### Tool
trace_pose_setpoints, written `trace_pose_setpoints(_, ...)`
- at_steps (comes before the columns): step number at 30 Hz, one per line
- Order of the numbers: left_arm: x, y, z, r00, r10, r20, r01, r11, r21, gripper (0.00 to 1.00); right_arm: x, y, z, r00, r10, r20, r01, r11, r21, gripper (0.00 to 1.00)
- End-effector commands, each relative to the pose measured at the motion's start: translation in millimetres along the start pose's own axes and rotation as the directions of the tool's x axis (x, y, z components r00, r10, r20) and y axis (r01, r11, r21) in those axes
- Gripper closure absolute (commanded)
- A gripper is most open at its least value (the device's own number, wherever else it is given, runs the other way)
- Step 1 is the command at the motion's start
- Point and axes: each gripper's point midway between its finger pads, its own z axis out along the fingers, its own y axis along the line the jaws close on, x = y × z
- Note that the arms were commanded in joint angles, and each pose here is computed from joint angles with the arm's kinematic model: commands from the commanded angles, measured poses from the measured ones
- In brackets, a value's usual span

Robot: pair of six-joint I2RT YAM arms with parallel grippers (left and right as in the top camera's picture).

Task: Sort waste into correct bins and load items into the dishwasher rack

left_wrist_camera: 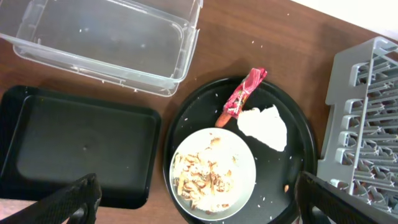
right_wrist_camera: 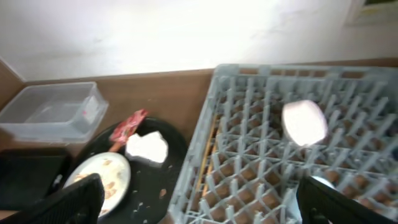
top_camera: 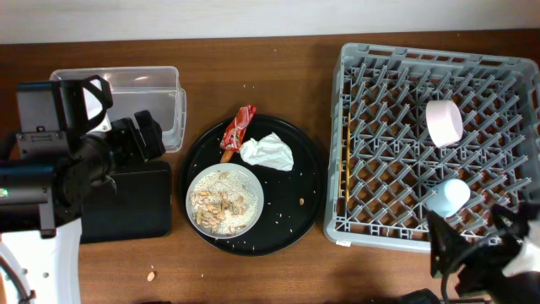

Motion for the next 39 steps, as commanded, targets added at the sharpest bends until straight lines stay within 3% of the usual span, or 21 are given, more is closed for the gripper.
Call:
trace_pose_setpoints(1,-1.1,-0.6,-1.1,1.000,-0.012,0.005,0.012,1.000,0.007,0.01,25.6,-18.2,20.7,0.991,-0.131,0.031,0.128,0.988,0.087,0.02)
trace_pose_setpoints(6,-1.0,-0.6,-1.1,1.000,-0.012,0.005,0.012,1.000,0.006,0.01,98.4,-44.7,110.6,0.984,-0.076,0.160,0.054,0.989,0.137,0.02)
trace_pose_setpoints(13,-1.0,-0.6,-1.1,1.000,-0.012,0.005,0.012,1.000,0.006,0.01,180.9,-73.7,173.6,0.973,-0.071,0.221,0.034,0.985,0.169,0.02)
trace_pose_setpoints(15,-1.1,-0.6,-1.1,1.000,-0.012,0.005,0.012,1.000,0.007,0.01,179.7,-75.0,180.9,0.954,-0.083,0.288,0.035,0.985,0.166,0.02)
trace_pose_setpoints(26,-1.0,-0.6,-1.1,1.000,-0.012,0.005,0.012,1.000,0.006,0.01,180.6,-75.1,181.4,0.955,-0.082,0.284,0.035,0.986,0.166,0.02)
trace_pose_setpoints(28,12.5,-19.4,-2.6,0.998,-0.024,-0.064,0.031,0.993,0.118,0.01,180.6,-75.1,181.4,0.955,-0.082,0.284,0.035,0.986,0.166,0.02)
trace_pose_setpoints(29,2.1,-37.5,-4.6,0.999,-0.013,-0.031,0.019,0.976,0.216,0.01,180.6,-75.1,181.4,0.955,-0.082,0.284,0.035,0.986,0.166,0.02)
trace_pose_setpoints(33,-20.3,-54.7,-6.3,0.998,0.005,0.055,-0.021,0.956,0.293,0.01,180.6,-75.1,181.4,0.955,-0.082,0.284,0.035,0.986,0.166,0.02)
trace_pose_setpoints(36,0.4,-81.3,42.8,0.990,0.125,-0.072,-0.105,0.966,0.237,0.04,180.6,-75.1,181.4,0.955,-0.082,0.284,0.035,0.986,0.166,0.02)
trace_pose_setpoints(39,33.2,-116.7,121.8,0.933,0.298,-0.203,-0.282,0.954,0.104,0.06,180.6,-75.1,181.4,0.955,-0.082,0.284,0.035,0.986,0.166,0.02)
